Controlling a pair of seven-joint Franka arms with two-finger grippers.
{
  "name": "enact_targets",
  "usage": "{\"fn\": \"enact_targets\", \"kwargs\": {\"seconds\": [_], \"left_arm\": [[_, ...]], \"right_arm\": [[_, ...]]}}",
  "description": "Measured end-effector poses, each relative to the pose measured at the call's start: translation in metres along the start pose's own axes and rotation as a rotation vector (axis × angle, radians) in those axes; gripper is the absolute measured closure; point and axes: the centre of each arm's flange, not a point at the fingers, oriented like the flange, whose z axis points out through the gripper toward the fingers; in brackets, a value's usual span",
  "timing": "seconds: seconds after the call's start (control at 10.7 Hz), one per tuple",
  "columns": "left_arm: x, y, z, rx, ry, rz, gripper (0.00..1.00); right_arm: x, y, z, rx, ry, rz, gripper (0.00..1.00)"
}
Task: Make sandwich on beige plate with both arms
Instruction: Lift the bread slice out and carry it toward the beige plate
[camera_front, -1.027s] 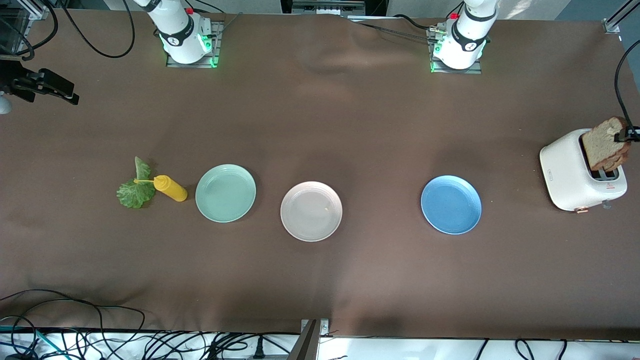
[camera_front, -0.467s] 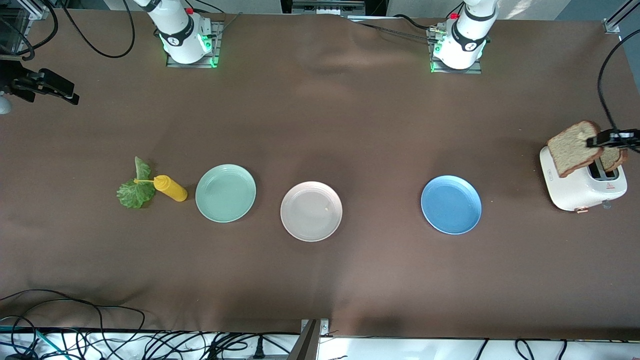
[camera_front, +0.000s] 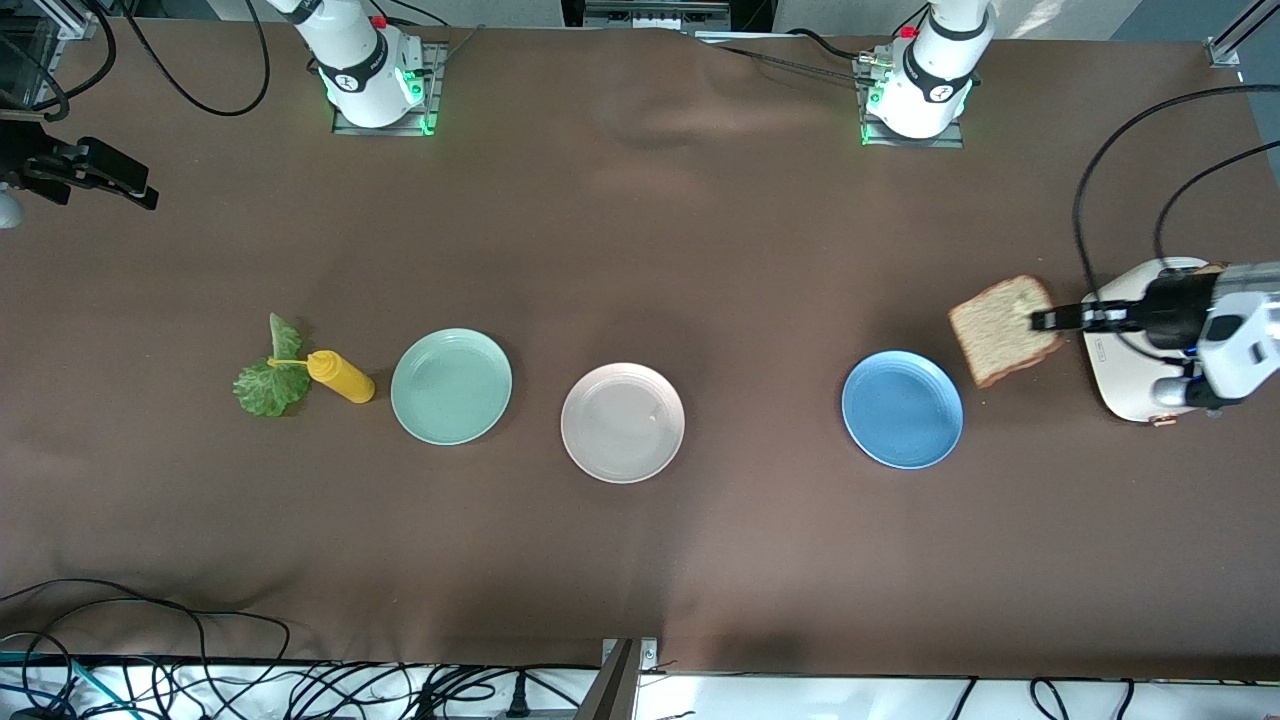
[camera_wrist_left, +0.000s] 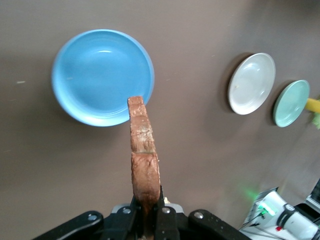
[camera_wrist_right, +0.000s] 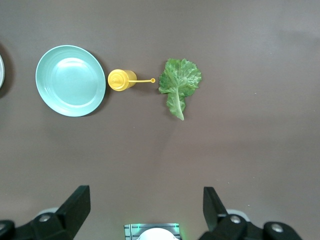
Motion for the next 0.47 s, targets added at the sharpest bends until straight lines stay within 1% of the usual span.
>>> {"fn": "enact_targets", "kwargs": {"seconds": [0.28,0.47], "left_arm": [[0.02,0.049,0.064,-0.11,0.06,-0.027,0.91],[0.031,0.082,0.103,-0.201,0.11,-0.049,0.91]], "right_arm": [[0.0,0.0,0.0,0.0,0.0,0.0,0.0],[0.0,0.0,0.0,0.0,0.0,0.0,0.0]]}}
